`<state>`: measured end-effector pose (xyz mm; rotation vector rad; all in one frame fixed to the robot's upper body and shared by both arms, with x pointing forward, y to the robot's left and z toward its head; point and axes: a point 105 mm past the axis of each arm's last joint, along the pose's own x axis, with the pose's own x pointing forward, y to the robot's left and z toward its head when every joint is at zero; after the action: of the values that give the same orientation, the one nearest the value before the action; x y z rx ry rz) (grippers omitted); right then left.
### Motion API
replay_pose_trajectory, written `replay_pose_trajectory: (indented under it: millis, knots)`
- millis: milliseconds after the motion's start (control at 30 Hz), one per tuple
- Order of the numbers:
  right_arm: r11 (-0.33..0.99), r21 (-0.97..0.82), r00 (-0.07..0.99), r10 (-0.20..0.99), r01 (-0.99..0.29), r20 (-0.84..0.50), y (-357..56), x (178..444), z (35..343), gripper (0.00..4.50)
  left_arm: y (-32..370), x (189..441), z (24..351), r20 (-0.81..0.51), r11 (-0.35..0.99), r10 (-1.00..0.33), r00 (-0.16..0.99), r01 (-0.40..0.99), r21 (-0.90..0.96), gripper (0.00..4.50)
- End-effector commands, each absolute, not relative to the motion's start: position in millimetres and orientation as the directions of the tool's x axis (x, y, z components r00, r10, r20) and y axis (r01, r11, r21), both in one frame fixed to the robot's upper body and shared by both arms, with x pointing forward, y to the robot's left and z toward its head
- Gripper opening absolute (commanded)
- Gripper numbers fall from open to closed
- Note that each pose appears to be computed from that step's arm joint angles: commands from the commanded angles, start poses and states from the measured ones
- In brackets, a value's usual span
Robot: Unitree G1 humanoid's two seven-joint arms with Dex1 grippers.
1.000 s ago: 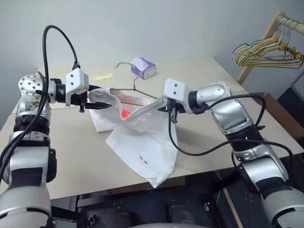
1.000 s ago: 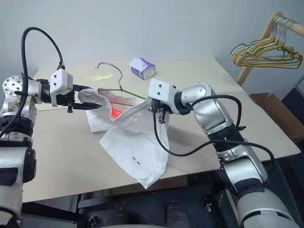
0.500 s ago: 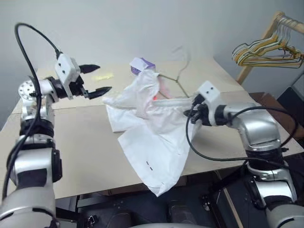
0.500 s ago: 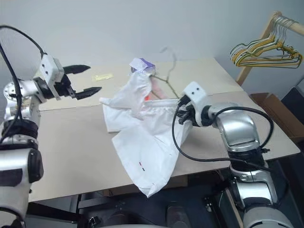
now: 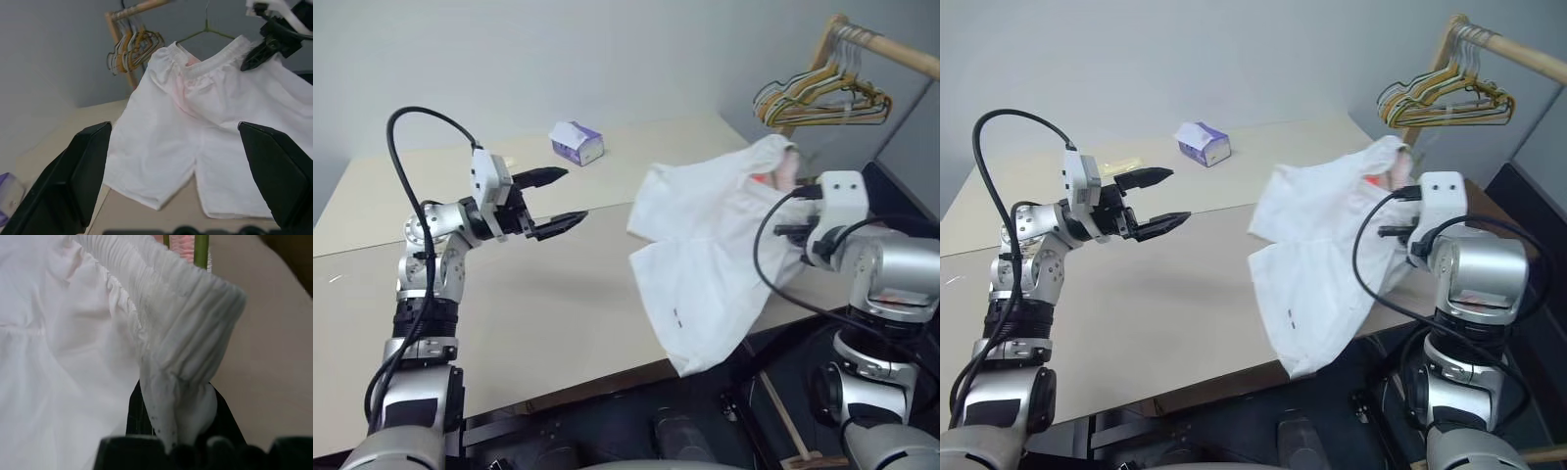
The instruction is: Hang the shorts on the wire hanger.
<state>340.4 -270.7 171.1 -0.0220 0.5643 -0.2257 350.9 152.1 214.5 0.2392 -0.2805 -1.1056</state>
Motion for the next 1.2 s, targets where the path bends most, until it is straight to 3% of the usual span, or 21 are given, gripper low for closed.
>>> replay_pose_trajectory:
  millis: [33,133,300,767,1200]
  knots:
    - [0.906,-0.104,0.775,-0.408,0.411,-0.482,-305.2,335.5,193.7,0.00,138.3,346.4,233.9,0.182,0.440,-0.898,0.401,0.832,0.339,4.48]
    - [0.846,-0.060,0.720,-0.486,0.530,-0.495,-322.9,336.2,204.2,0.00,129.6,355.7,239.1,0.228,0.514,-0.857,0.462,0.800,0.309,4.48]
    - [0.778,-0.013,0.676,-0.554,0.628,-0.485,-342.2,348.3,222.0,0.00,119.3,351.1,231.3,0.205,0.495,-0.869,0.451,0.813,0.308,4.48]
    - [0.703,0.054,0.656,-0.629,0.709,-0.417,-389.4,374.4,258.6,0.00,114.7,332.3,237.9,0.234,0.445,-0.893,0.386,0.835,0.323,4.48]
    - [0.638,0.185,0.633,-0.600,0.748,-0.489,-413.3,371.1,249.4,0.00,111.8,328.3,228.8,0.219,0.449,-0.892,0.396,0.832,0.324,4.48]
